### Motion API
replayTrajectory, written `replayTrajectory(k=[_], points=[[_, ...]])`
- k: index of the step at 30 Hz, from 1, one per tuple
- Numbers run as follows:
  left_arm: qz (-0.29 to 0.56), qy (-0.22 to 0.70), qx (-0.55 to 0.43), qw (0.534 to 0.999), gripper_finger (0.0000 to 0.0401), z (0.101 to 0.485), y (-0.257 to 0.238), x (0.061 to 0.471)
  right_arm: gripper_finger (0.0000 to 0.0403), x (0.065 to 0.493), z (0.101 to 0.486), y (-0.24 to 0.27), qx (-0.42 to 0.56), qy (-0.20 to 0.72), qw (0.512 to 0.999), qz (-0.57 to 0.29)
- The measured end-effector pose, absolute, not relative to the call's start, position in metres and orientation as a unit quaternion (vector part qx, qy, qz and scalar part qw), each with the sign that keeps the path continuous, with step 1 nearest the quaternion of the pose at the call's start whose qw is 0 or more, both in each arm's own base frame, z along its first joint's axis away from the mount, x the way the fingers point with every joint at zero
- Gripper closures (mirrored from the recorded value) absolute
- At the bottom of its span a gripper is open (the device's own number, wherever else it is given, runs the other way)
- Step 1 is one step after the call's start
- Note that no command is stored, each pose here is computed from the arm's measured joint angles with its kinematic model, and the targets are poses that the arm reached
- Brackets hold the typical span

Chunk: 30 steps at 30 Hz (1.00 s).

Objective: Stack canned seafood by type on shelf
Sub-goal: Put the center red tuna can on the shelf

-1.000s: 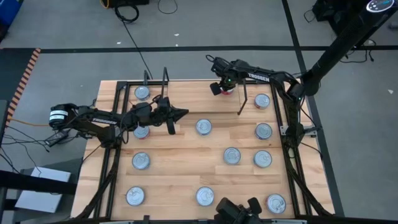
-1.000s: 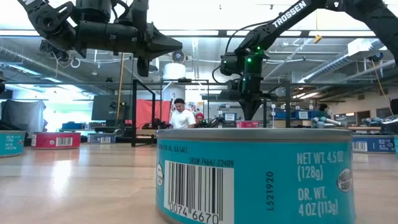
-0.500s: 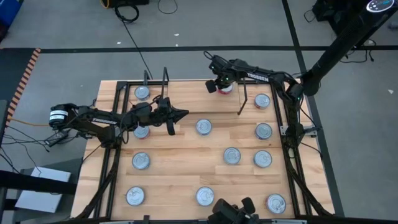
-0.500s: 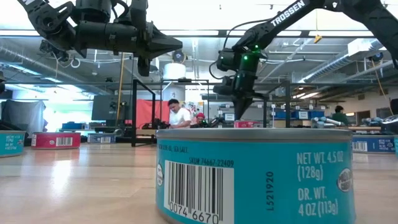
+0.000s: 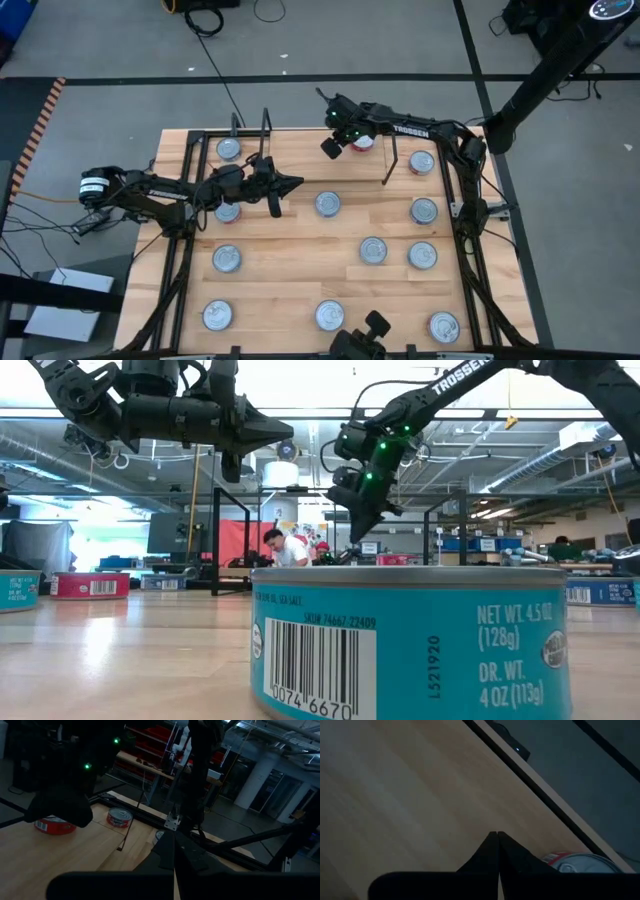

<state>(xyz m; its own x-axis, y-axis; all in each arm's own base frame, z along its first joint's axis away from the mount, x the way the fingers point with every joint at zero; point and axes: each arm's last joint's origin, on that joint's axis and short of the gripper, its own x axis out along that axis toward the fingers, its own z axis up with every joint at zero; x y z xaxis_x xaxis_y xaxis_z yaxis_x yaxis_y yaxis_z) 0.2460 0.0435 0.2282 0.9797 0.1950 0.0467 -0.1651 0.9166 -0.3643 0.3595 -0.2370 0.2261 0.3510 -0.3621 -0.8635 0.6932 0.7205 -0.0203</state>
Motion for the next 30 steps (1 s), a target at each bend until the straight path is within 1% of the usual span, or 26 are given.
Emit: replayTrajectory(k=[11,17,24,30], points=[[0.092,-0.041,-0.182,0.978,0.04,0.228,0.044,0.246,0.0395,0.341,0.202,-0.245,0.177,0.505,0.78,-0.324],[0.093,-0.036,-0.183,0.978,0.04,0.227,0.044,0.246,0.0395,0.34,0.202,-0.245,0.181,0.505,0.778,-0.325],[0.115,0.012,-0.186,0.976,0.04,0.218,0.044,0.246,0.0395,0.34,0.203,-0.245,0.193,0.506,0.771,-0.334],[0.118,0.014,-0.185,0.976,0.04,0.217,0.045,0.246,0.0395,0.338,0.203,-0.245,0.193,0.51,0.768,-0.335]])
